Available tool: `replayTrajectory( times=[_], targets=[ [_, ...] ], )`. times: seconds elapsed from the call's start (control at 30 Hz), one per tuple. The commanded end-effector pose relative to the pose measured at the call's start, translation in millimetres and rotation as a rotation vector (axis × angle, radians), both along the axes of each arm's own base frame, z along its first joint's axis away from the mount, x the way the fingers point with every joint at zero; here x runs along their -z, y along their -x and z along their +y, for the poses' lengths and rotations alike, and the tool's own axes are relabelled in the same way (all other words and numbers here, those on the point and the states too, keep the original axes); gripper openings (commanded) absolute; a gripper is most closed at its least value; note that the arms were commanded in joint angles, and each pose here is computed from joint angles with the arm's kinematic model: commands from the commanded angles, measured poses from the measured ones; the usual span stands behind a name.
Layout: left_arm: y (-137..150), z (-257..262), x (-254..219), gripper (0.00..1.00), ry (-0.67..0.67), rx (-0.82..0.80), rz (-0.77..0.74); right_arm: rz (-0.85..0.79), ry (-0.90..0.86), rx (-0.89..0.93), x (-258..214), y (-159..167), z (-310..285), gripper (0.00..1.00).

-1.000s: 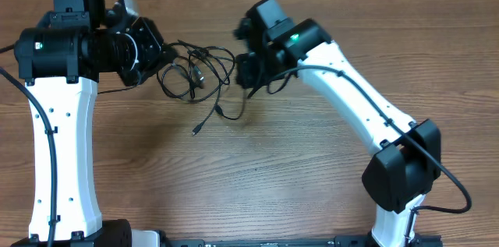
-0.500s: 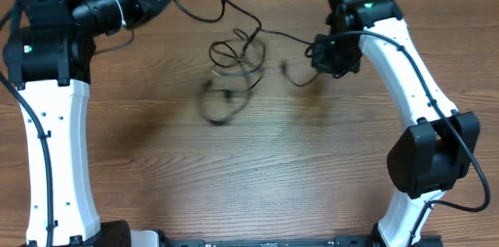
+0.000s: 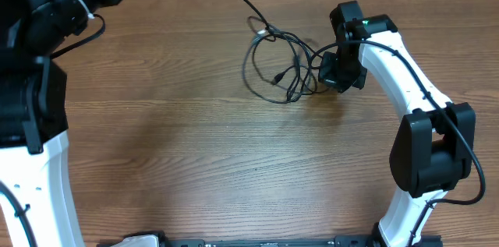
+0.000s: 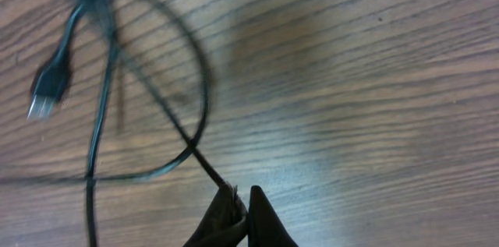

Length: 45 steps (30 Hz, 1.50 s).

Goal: Untangle cables

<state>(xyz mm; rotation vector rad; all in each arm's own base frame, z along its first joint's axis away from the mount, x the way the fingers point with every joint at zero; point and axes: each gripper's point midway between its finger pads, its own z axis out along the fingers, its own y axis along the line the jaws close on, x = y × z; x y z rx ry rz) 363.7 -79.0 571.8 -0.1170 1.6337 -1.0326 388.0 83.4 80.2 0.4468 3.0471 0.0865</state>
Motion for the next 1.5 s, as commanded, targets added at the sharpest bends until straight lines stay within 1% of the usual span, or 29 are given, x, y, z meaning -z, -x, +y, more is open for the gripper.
replayTrajectory(
  times=[0.0,0.13,0.23,0.27,0.4,0.47,0.5,0.53,0.6,0.63,0.77,0.8,0.83,0.9,0.93,0.97,1.0,1.07,1.1,1.13,1.17,1.27,1.37,1.47],
  targets=[
    [-10,36,-14,0.04,0.01,-0.219,-0.04,-0.003,0.084,0.075,4,0,-20,0.04],
    [-15,53,-14,0.04,-0.01,-0.322,-0.05,-0.001,0.142,0.117,3,2,-31,0.04],
    [-21,84,-4,0.04,-0.018,-0.481,-0.006,0.006,0.249,0.242,0,7,-61,0.04],
    [-21,105,12,0.04,-0.026,-0.591,0.06,0.009,0.262,0.279,2,8,-73,0.04],
    [-13,152,50,0.04,-0.072,-0.857,0.213,0.039,0.256,0.34,9,13,-96,0.04],
    [-8,168,63,0.04,-0.101,-0.954,0.264,0.055,0.227,0.365,13,16,-101,0.04],
    [-9,169,67,0.04,-0.127,-0.954,0.278,0.063,0.204,0.372,15,17,-103,0.04],
    [-12,166,70,0.04,-0.149,-0.929,0.285,0.071,0.182,0.369,16,18,-103,0.04],
    [-21,150,75,0.04,-0.194,-0.823,0.285,0.078,0.11,0.324,18,16,-97,0.04],
    [-31,125,78,0.04,-0.195,-0.669,0.278,0.076,0.025,0.252,18,12,-82,0.04],
    [-38,74,73,0.04,-0.145,-0.372,0.24,0.052,-0.233,0.02,12,7,-31,0.05],
    [-38,62,71,0.04,-0.132,-0.301,0.226,0.037,-0.332,-0.065,6,7,-11,0.05],
    [-37,54,69,0.04,-0.121,-0.256,0.22,0.022,-0.425,-0.146,-1,9,8,0.05],
    [-37,46,70,0.04,-0.089,-0.222,0.237,-0.014,-0.586,-0.291,-16,14,43,0.05],
    [-37,41,71,0.04,-0.075,-0.207,0.247,-0.043,-0.693,-0.393,-28,20,67,0.08],
    [-36,37,71,0.04,-0.072,-0.194,0.249,-0.058,-0.738,-0.442,-34,23,79,0.11],
    [-35,30,71,0.04,-0.073,-0.173,0.248,-0.075,-0.79,-0.499,-41,27,93,0.17],
    [-33,16,71,0.04,-0.077,-0.134,0.246,-0.099,-0.844,-0.576,-48,32,120,0.41],
    [-32,9,71,0.04,-0.079,-0.116,0.245,-0.106,-0.85,-0.6,-49,33,132,0.59],
    [-31,4,71,0.04,-0.081,-0.103,0.244,-0.111,-0.848,-0.608,-49,33,142,0.66],
    [-30,-1,71,0.04,-0.082,-0.092,0.244,-0.113,-0.841,-0.608,-49,32,152,0.69],
    [-27,-14,72,0.04,-0.087,-0.058,0.246,-0.124,-0.815,-0.569,-48,29,191,0.68],
    [-27,-12,77,0.04,-0.092,-0.078,0.271,-0.15,-0.836,-0.601,-54,32,219,0.69],
    [-28,-5,87,0.04,-0.103,-0.118,0.311,-0.173,-0.839,-0.599,-58,34,243,0.72]
  ],
)
